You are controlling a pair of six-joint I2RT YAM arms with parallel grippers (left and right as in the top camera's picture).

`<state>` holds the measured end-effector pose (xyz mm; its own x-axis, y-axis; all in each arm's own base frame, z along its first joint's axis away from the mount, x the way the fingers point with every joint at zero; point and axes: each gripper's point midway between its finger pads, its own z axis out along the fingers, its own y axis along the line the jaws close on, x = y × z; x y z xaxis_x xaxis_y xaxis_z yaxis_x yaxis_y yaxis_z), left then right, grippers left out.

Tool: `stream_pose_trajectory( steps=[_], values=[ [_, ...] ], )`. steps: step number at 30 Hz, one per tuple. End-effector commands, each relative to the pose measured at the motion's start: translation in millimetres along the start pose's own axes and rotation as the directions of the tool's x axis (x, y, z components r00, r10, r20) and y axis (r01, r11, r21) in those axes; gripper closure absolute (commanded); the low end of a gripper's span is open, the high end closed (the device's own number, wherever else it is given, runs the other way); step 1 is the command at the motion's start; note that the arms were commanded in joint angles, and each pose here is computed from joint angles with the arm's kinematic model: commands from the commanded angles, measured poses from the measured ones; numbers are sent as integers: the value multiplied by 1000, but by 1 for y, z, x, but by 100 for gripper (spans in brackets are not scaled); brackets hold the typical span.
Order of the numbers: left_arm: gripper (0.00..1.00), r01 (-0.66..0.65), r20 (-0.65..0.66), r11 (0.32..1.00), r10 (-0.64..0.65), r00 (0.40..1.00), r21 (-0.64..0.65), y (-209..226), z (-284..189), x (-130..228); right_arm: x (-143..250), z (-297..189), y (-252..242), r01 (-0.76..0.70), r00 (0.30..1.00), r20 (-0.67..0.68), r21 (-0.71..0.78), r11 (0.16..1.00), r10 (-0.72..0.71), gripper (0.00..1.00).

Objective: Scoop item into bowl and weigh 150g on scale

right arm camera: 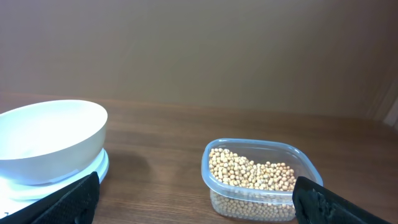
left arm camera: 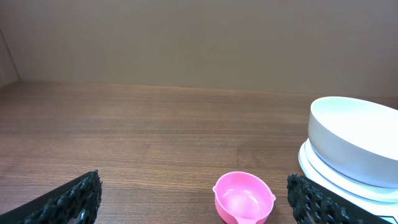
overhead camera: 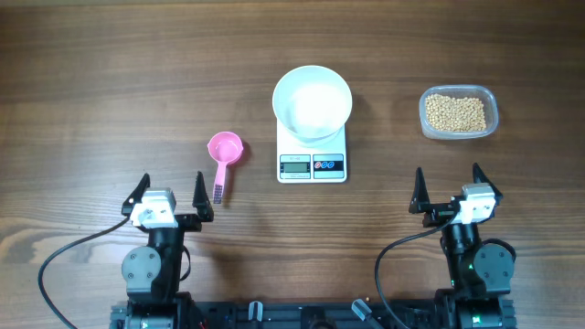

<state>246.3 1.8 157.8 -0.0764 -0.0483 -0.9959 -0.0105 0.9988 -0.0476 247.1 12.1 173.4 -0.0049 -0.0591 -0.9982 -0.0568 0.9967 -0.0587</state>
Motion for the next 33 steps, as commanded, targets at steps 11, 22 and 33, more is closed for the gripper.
stream_pose_trajectory(
  steps=[11, 22, 33],
  values=[
    [0, 10, 4, 1000, -10, 1000, 4, 0, 0, 1, -1, 0, 3, 18, 1000, 8, -14, 1000, -18, 0],
    [0, 10, 4, 1000, -10, 1000, 4, 0, 0, 1, -1, 0, 3, 18, 1000, 8, -14, 1000, -18, 0],
    [0, 10, 5, 998, -10, 1000, 67, -11, -1, 0, -1, 0, 3, 18, 1000, 8, -14, 1000, -18, 0]
  ],
)
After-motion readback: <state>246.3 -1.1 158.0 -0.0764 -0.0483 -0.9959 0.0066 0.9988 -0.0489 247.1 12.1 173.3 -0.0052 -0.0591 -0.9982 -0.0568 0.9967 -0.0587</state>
